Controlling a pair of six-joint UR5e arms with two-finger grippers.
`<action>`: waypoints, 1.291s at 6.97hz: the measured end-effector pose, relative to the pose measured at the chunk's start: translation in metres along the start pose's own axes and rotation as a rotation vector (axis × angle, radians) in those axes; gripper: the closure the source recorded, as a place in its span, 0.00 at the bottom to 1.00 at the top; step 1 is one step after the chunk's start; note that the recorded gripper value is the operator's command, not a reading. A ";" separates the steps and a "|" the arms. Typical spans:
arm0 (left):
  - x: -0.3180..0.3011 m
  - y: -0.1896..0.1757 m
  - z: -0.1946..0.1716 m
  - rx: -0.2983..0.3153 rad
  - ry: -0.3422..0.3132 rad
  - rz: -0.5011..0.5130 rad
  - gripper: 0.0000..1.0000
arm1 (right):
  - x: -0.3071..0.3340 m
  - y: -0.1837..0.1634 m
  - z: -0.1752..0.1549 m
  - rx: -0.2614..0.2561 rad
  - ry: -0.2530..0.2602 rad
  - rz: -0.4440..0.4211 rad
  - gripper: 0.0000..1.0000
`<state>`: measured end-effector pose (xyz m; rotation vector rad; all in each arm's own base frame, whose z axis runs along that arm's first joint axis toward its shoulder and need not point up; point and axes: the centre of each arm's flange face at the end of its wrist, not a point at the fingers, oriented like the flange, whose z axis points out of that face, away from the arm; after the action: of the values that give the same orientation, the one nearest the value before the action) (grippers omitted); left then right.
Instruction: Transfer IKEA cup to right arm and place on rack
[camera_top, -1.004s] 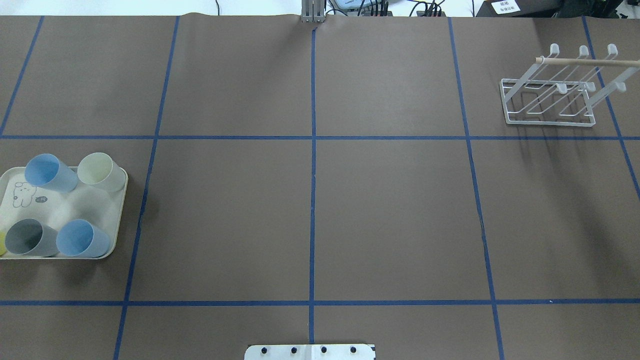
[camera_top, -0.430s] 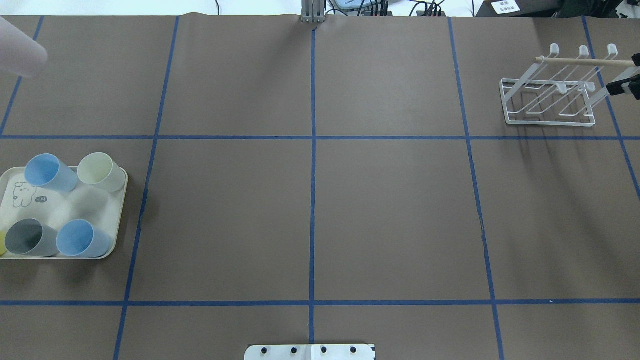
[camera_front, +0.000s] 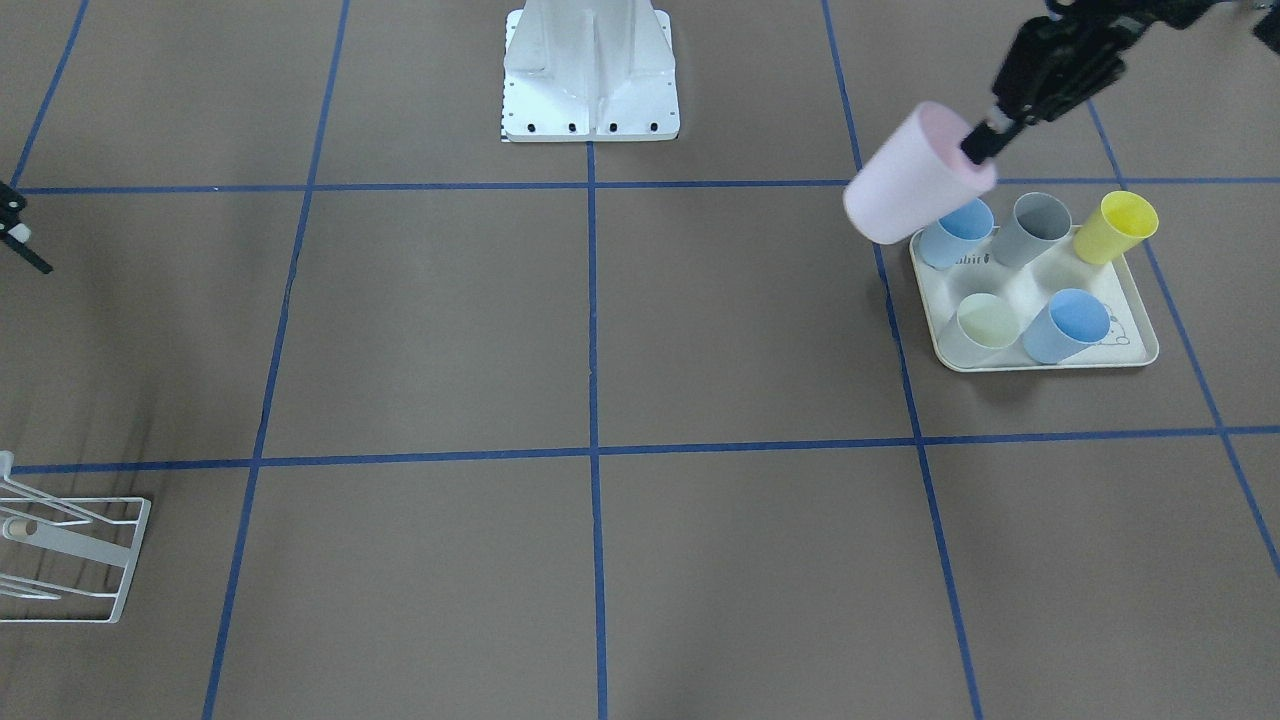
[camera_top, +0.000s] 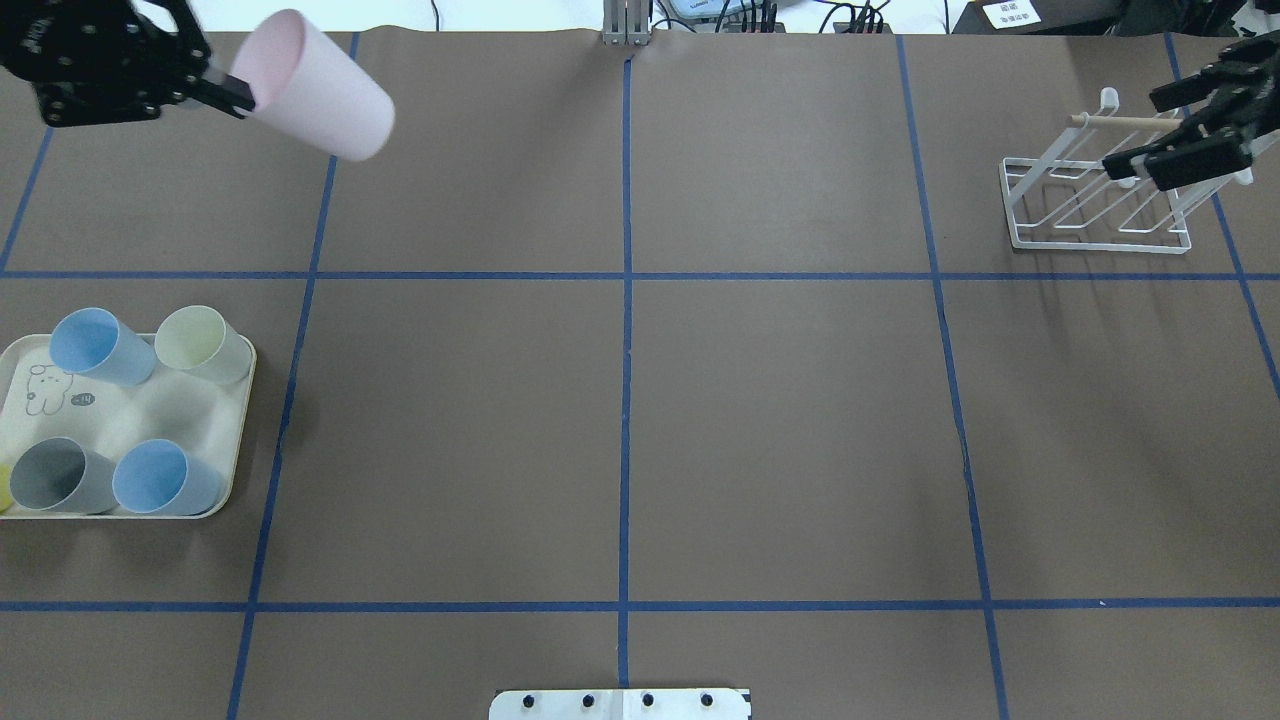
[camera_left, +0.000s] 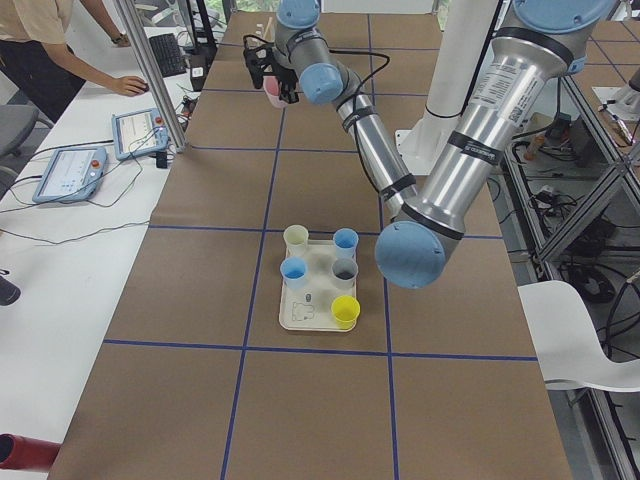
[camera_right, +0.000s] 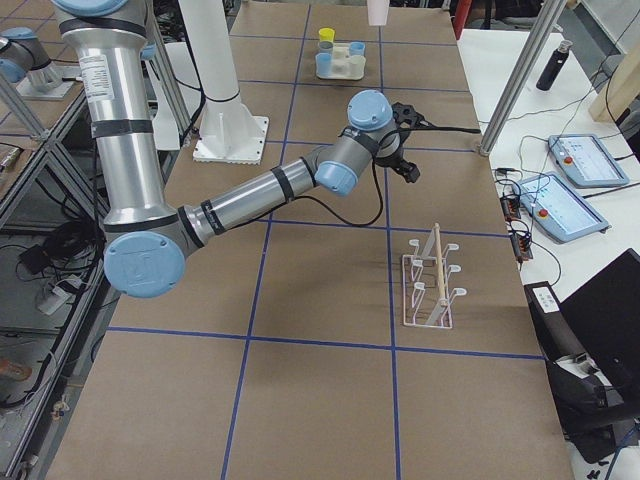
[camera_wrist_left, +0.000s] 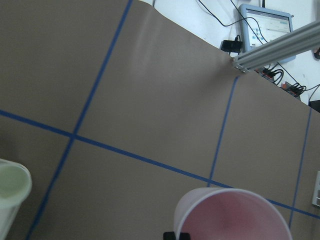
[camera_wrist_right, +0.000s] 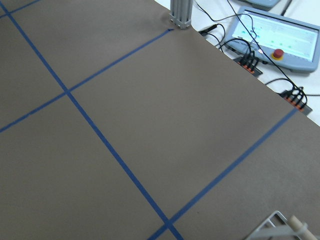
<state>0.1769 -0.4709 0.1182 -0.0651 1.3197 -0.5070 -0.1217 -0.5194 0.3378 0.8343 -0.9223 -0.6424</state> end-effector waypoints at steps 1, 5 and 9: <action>0.030 0.035 0.025 -0.019 0.024 -0.047 1.00 | -0.025 -0.026 0.025 0.012 -0.005 -0.041 0.02; 0.091 0.113 0.091 -0.072 0.054 -0.141 1.00 | -0.143 -0.099 0.099 0.190 -0.007 -0.152 0.02; 0.099 0.123 0.118 -0.111 0.074 -0.128 1.00 | -0.244 -0.092 0.136 0.480 -0.040 -0.229 0.02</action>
<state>0.3416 -0.4283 0.0190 -0.2254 1.4217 -0.5488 -0.3657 -0.4246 0.2045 1.3744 -1.0435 -0.6448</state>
